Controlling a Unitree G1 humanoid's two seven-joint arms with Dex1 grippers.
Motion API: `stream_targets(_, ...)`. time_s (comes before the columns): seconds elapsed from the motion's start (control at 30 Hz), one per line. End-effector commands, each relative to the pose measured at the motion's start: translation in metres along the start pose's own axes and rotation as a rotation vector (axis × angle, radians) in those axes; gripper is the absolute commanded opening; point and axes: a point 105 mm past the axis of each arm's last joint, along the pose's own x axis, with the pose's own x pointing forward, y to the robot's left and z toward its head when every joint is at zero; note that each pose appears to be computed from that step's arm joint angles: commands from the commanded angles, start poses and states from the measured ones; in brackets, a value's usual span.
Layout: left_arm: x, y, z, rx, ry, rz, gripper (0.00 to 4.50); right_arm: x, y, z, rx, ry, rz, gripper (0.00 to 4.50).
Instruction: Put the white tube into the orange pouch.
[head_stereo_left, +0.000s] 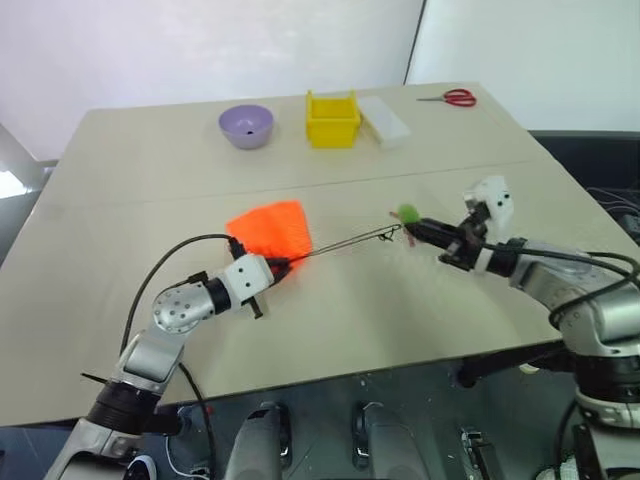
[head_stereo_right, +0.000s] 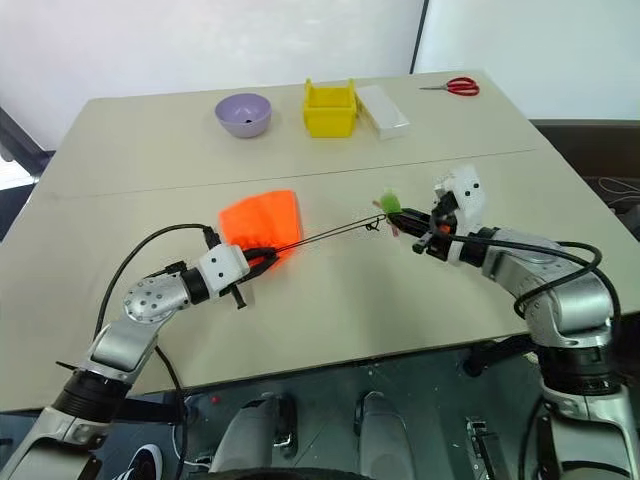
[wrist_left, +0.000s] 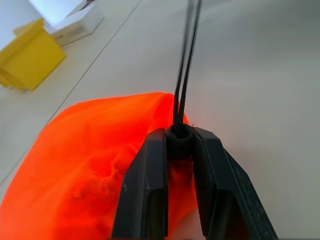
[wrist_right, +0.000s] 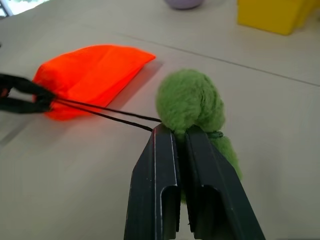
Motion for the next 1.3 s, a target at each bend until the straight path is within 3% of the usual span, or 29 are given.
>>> stream_targets(0.03,-0.004,0.011,0.011,-0.149,-0.102,0.024,1.25,0.008,0.013,-0.012,-0.037,0.050,0.054,0.73)
stream_targets(0.1,-0.005,0.016,0.015,-0.148,-0.116,0.042,2.10,0.011,0.014,-0.017,-0.042,0.062,0.049,1.53)
stream_targets(0.23,-0.013,0.015,0.016,-0.310,-0.138,0.016,4.23,0.016,0.008,-0.011,-0.029,0.025,0.011,3.64)
stream_targets(0.27,-0.017,0.014,0.017,-0.336,-0.141,-0.001,4.50,0.014,0.005,-0.011,-0.041,0.027,-0.001,4.18)
stream_targets(0.3,-0.022,0.016,0.019,-0.349,-0.149,-0.004,4.50,0.012,0.001,-0.011,-0.065,0.035,-0.018,4.45)
stream_targets(0.43,-0.045,0.031,0.033,-0.380,-0.188,0.010,4.50,0.000,-0.008,-0.015,-0.142,0.069,-0.040,4.45)
stream_targets(0.6,-0.080,0.062,0.034,-0.491,-0.199,0.129,4.50,-0.018,0.000,-0.003,-0.210,-0.009,-0.007,4.45)
stream_targets(0.7,-0.103,0.064,0.017,-0.483,-0.112,0.160,4.50,-0.036,0.008,-0.013,-0.224,-0.003,0.018,4.45)
stream_targets(0.83,-0.149,0.068,-0.036,-0.480,0.115,0.318,4.50,-0.067,-0.001,-0.035,-0.259,0.059,-0.042,4.45)
stream_targets(0.93,-0.172,0.067,-0.057,-0.495,0.171,0.373,4.50,-0.080,-0.012,-0.045,-0.232,0.058,-0.096,4.45)
stream_targets(1.1,-0.180,0.063,-0.065,-0.508,0.174,0.388,4.50,-0.087,-0.018,-0.047,-0.215,0.028,-0.118,4.45)
stream_targets(1.3,-0.184,0.067,-0.068,-0.514,0.169,0.435,4.50,-0.094,-0.024,-0.062,-0.233,0.098,-0.126,4.45)
